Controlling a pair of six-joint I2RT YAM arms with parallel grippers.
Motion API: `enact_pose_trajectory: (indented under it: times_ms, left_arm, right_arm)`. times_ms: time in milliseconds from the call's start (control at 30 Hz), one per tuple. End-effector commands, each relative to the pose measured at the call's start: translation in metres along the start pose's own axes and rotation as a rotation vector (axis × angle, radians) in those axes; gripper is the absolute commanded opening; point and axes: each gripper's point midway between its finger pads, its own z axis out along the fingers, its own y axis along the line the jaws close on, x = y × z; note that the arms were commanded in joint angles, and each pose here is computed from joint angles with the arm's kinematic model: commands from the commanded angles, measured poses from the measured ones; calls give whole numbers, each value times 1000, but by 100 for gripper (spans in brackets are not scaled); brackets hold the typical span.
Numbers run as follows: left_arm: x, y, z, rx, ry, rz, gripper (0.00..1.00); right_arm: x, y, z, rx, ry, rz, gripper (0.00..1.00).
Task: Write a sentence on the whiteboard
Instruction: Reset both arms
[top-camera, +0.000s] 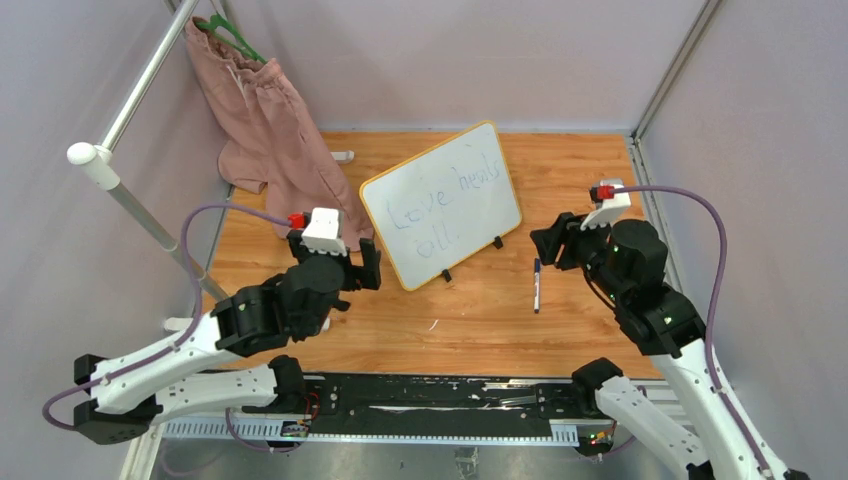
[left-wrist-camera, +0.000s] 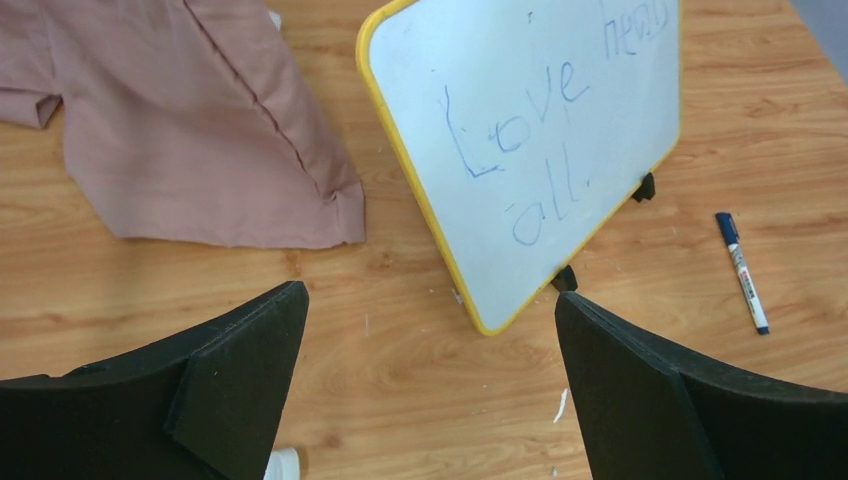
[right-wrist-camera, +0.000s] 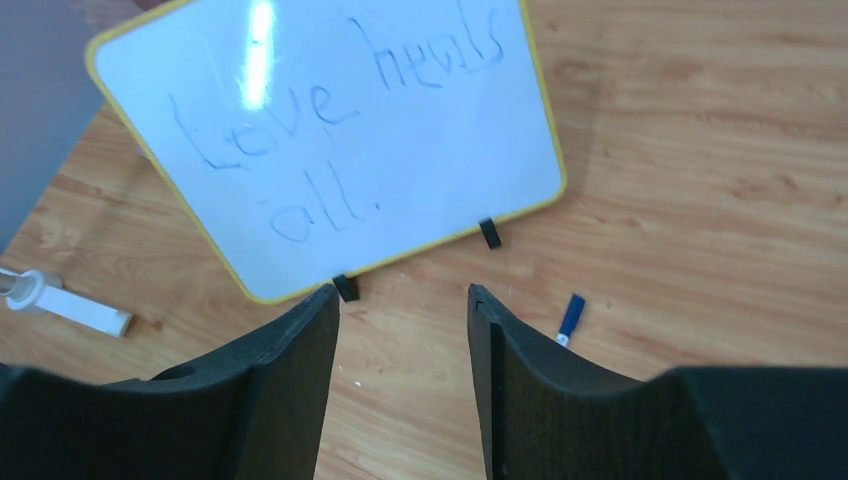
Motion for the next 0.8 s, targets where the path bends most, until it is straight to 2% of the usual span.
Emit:
enact_pose_trajectory:
  times_ms: [0,67,133,233,333,367,467,600,700,767]
  left_arm:
    - [6,1,6,-154,69,-139,100]
    - [11,-3,8,-159,99,-134,100]
    - [14,-6,8,-165,104,-200,100]
    - [9,-16,7,-108,85,-329,100]
    - [-12,-13,0,-68,25,-378,100]
    - [-21,-10,-2,-64,-5,-373,100]
    - [-55,-22,-11,101,-95,-114,100]
    - [-114,1,-29,57,-243,-141,100]
    - [-161,10,-48,75,-333,-78,100]
    - [-190,11,-59,98,-385,-67,100]
  right_arm:
    - [-49,21,2,18,-123,-88,55]
    - [-60,25,9,91,-150,-114,55]
    - [-71,29,16,175,-199,-101,56]
    - [-91,39,25,257,-266,59,73]
    - [-117,55,26,221,-288,54,87]
    - [-127,57,24,219,-296,32,88]
    - [-149,48,16,307,-301,-53,93]
    - [-182,35,-2,405,-335,-152,97]
    - [-200,42,-13,332,-454,-118,97]
    - [-212,64,-23,172,-526,-104,98]
